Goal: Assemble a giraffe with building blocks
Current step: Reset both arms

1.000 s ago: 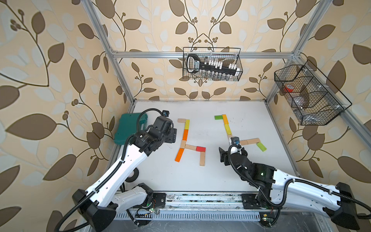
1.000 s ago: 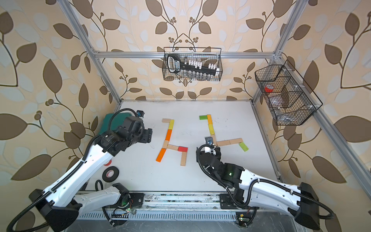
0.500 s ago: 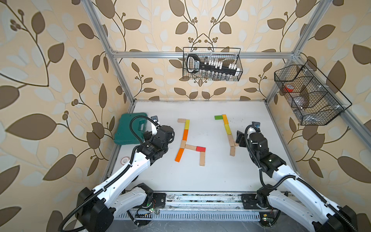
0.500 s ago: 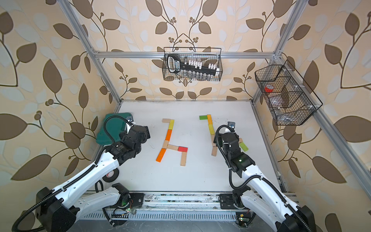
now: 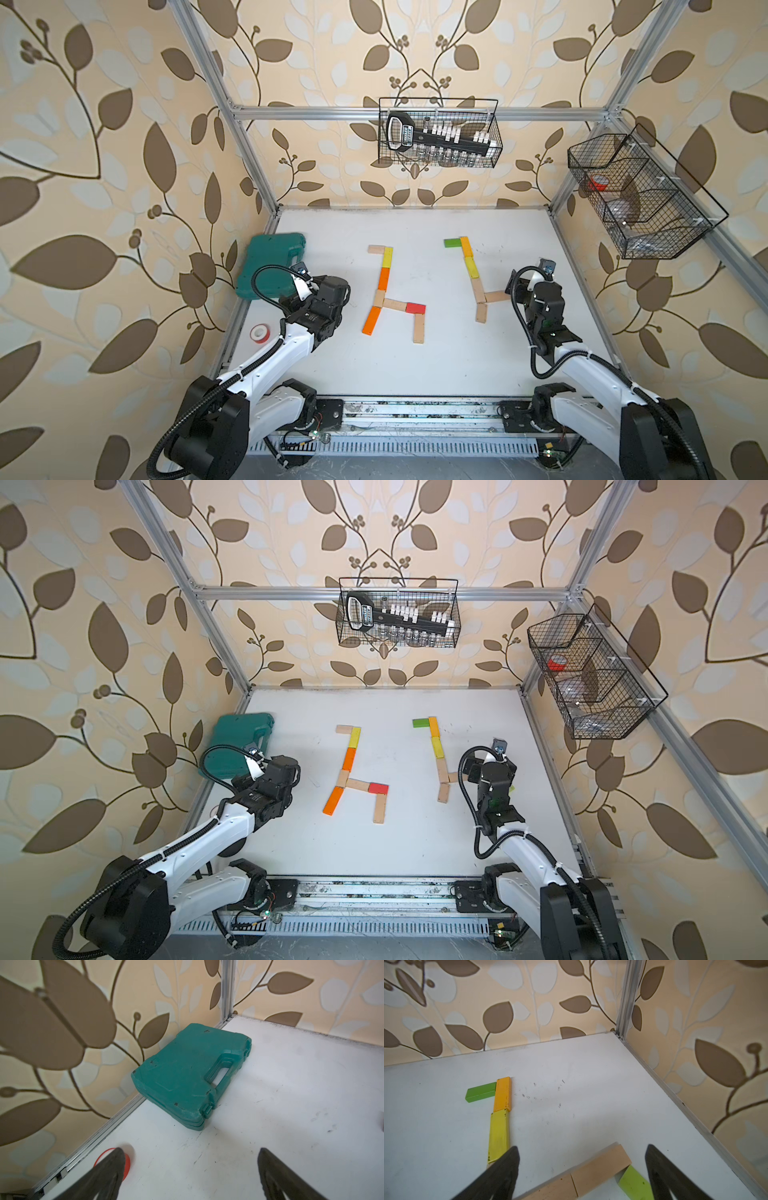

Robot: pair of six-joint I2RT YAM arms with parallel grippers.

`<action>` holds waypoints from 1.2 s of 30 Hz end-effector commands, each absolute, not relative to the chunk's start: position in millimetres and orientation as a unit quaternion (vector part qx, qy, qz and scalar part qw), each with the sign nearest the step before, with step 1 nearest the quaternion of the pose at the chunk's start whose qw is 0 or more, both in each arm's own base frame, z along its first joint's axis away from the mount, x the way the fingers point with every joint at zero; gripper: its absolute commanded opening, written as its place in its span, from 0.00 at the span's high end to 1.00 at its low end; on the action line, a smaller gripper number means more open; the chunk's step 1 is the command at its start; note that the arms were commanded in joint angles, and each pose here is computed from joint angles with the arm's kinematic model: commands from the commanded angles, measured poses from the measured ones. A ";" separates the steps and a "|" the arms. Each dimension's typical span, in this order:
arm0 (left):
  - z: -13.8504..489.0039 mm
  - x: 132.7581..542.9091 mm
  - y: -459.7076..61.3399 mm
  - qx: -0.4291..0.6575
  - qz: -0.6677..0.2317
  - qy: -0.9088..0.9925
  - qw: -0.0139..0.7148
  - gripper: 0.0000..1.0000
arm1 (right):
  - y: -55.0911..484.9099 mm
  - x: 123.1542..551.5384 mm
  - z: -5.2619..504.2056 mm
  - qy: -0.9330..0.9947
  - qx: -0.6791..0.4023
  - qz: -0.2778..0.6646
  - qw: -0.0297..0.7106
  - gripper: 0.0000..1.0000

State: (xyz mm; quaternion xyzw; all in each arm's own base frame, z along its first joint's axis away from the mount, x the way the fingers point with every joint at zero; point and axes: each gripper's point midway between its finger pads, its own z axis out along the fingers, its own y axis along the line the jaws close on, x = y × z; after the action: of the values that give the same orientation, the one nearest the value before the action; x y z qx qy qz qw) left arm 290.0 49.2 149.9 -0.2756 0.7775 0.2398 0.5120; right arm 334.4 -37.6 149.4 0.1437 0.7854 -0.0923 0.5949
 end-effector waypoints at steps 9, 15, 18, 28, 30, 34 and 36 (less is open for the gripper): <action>127.2 319.1 50.9 -0.247 0.211 0.767 0.554 0.01 | -36.3 356.0 147.6 0.755 0.117 -0.086 0.639 0.07; 126.0 335.0 46.1 -0.216 0.193 0.774 0.563 0.01 | -31.2 368.9 135.4 0.761 0.104 -0.078 0.636 0.08; 126.7 338.9 45.8 -0.206 0.194 0.772 0.569 0.01 | -29.0 374.1 129.5 0.765 0.096 -0.078 0.632 0.08; 106.2 369.2 39.5 -0.166 0.165 0.805 0.546 0.01 | -27.9 378.5 121.3 0.772 0.088 -0.058 0.627 0.09; 105.2 373.7 26.2 -0.127 0.137 0.811 0.555 0.02 | -26.6 376.7 118.7 0.773 0.079 -0.035 0.628 0.09; 90.2 376.6 16.5 -0.097 0.090 0.827 0.546 0.02 | -23.0 371.6 118.2 0.763 0.063 -0.017 0.643 0.01; 86.2 379.7 21.9 -0.096 0.093 0.808 0.574 0.01 | -23.5 371.5 116.8 0.764 0.064 -0.017 0.641 0.01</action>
State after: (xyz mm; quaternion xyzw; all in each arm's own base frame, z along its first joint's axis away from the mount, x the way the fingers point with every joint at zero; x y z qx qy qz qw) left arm 368.5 27.7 78.1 -0.1199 0.8296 0.1209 0.5318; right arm 370.5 -32.0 109.6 0.0795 0.7759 -0.0399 0.6246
